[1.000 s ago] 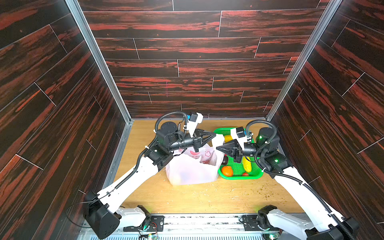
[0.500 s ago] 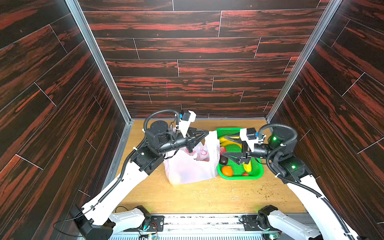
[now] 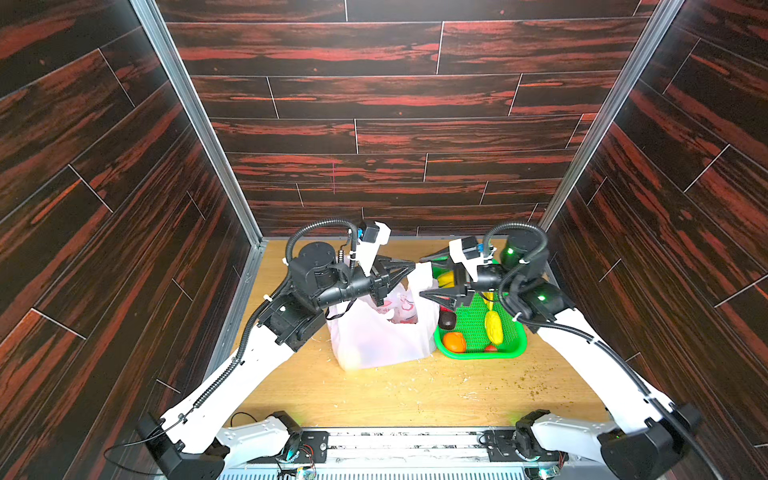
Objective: Place the fake fruits into the plastic bag and tie a complex knot
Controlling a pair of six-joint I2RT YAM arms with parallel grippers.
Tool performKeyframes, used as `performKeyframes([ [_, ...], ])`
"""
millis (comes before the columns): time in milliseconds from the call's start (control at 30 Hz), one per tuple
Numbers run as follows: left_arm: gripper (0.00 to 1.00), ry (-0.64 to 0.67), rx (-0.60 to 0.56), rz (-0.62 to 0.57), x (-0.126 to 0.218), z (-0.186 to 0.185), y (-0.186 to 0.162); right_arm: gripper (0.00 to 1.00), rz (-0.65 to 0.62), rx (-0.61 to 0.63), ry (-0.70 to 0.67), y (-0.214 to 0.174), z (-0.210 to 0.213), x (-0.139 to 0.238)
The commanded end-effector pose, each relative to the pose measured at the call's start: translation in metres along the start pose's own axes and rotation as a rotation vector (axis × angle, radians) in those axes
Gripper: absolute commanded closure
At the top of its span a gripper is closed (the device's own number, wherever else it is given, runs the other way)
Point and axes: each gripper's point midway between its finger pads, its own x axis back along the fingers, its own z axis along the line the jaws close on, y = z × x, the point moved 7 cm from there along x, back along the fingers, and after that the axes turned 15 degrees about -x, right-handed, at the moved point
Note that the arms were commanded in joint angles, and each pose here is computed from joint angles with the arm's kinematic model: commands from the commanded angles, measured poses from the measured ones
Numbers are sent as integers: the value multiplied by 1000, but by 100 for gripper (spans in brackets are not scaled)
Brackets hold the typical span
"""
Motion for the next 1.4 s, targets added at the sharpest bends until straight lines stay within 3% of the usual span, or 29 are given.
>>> performKeyframes([
  [0, 100, 21, -50, -58, 12, -4, 17, 36, -11, 14, 103, 5, 2, -11],
  [200, 100, 39, -61, -68, 15, -3, 20, 74, -5, -42, 136, -19, 0, -20],
  [300, 100, 52, -66, -69, 16, -2, 21, 86, -9, -71, 143, -31, 0, -20],
  [733, 100, 99, -59, -80, 19, 9, 25, 88, -28, -214, 109, -88, -11, -24],
  [900, 100, 108, -57, -84, 23, 10, 26, 99, -26, -233, 84, -94, -14, -24],
  [1000, 100, 101, -56, -84, 25, 9, 26, 100, -35, -228, 61, -90, -13, -22],
  [1033, 97, 99, -55, -83, 26, 8, 24, 100, -36, -230, 46, -89, -14, -22],
  [1067, 85, 100, -55, -82, 28, 8, 24, 100, -34, -230, 34, -87, -15, -22],
  [1100, 79, 103, -56, -83, 29, 7, 24, 100, -28, -232, 21, -86, -16, -21],
  [1200, 74, 110, -61, -79, 37, 4, 23, 100, -19, -248, -24, -86, -19, -21],
  [1300, 56, 138, -69, -70, 48, 0, 22, 100, -20, -254, -57, -85, -22, -19],
  [1367, 50, 167, -79, -56, 58, -3, 19, 100, -23, -248, -72, -84, -22, -17],
])
